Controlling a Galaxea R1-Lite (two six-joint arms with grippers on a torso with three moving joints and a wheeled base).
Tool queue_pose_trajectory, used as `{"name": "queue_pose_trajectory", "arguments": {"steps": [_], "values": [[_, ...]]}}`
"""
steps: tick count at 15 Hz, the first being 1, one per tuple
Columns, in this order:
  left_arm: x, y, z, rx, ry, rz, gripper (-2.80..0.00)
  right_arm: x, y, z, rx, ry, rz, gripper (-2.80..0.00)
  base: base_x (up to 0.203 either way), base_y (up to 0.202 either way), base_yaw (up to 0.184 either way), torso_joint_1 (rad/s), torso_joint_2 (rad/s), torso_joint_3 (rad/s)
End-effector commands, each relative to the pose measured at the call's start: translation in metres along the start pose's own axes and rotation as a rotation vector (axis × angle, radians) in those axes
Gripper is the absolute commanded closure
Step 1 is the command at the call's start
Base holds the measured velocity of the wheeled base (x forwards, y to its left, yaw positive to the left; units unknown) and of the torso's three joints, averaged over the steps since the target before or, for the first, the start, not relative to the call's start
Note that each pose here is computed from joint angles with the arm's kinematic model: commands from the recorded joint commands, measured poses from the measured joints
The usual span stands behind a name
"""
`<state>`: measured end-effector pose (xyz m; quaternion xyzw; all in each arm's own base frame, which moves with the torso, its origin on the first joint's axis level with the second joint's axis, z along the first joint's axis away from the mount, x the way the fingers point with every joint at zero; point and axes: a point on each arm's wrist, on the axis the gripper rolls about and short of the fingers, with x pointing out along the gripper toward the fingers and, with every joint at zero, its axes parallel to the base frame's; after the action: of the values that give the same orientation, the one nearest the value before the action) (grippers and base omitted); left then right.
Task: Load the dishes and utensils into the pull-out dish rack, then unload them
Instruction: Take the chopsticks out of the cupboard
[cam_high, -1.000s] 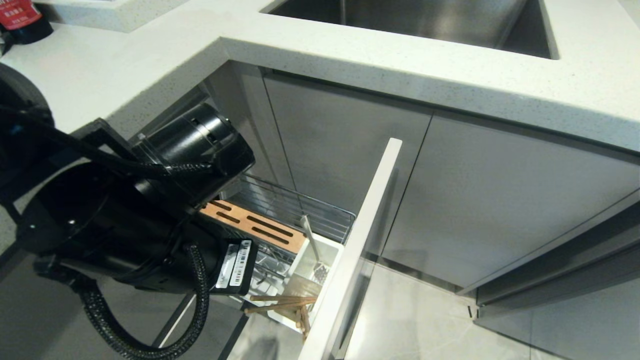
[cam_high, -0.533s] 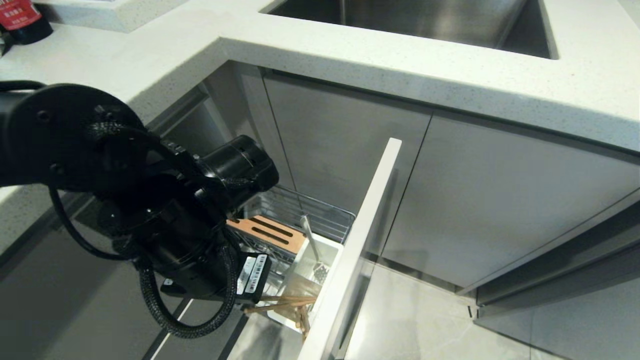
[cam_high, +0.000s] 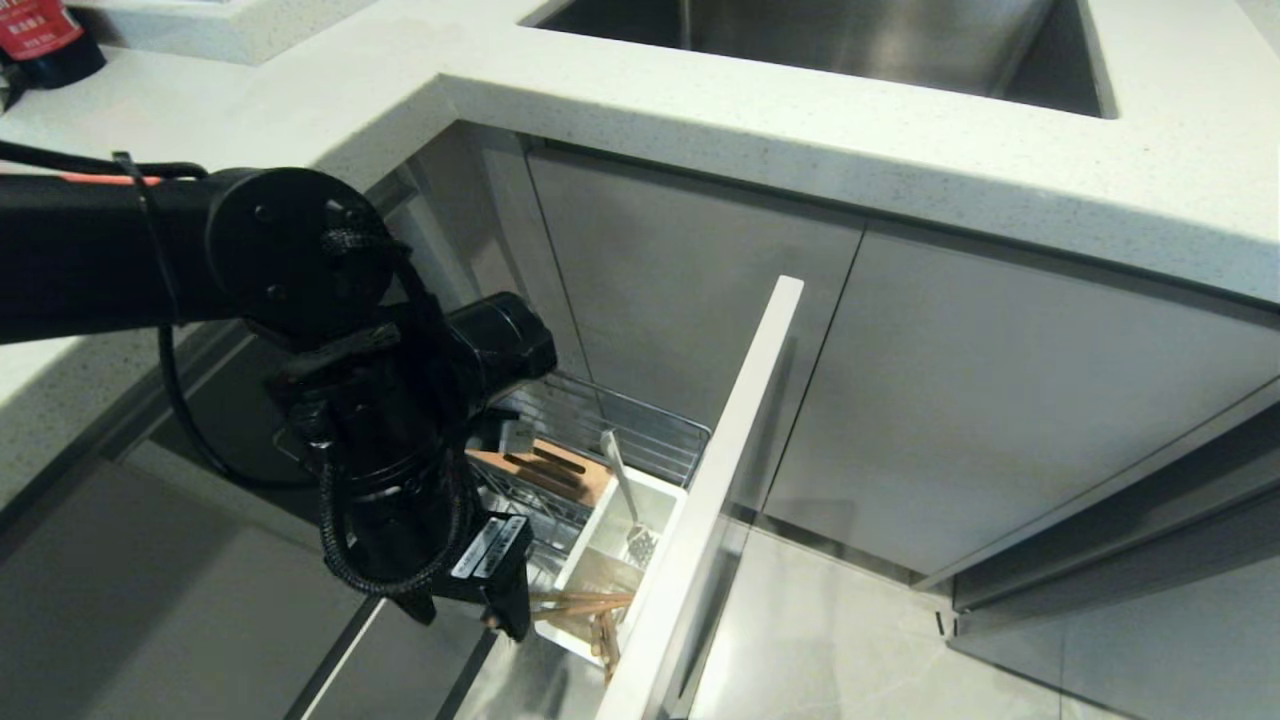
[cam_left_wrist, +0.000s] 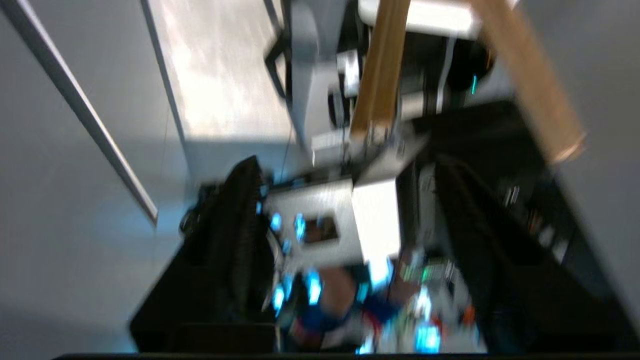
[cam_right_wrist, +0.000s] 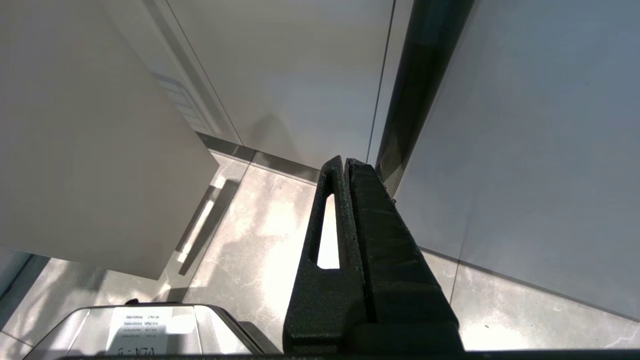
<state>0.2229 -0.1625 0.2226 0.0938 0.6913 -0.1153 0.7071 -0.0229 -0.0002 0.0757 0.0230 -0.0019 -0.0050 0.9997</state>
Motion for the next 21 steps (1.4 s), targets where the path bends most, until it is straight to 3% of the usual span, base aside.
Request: {"name": "queue_pose_trajectory", "arguments": {"steps": [1, 11, 16, 21], "values": [[0.010, 0.002, 0.011, 0.006, 0.073, -0.025, -2.80, 0.000, 0.000, 0.000, 0.000, 0.001, -0.001, 0.00, 0.000, 0.000, 0.000, 0.000, 0.00, 0.000], [0.055, 0.005, 0.053, -0.050, 0.197, -0.056, -2.80, 0.000, 0.000, 0.000, 0.000, 0.001, -0.001, 0.00, 0.000, 0.000, 0.000, 0.000, 0.00, 0.000], [0.065, 0.008, 0.062, -0.060, 0.232, -0.058, -2.80, 0.000, 0.000, 0.000, 0.000, 0.001, -0.001, 0.00, 0.000, 0.000, 0.000, 0.000, 0.00, 0.000], [0.066, 0.011, 0.059, -0.027, 0.276, -0.052, -2.80, 0.000, 0.000, 0.000, 0.000, 0.001, -0.001, 0.00, 0.000, 0.000, 0.000, 0.000, 0.00, 0.000]]}}
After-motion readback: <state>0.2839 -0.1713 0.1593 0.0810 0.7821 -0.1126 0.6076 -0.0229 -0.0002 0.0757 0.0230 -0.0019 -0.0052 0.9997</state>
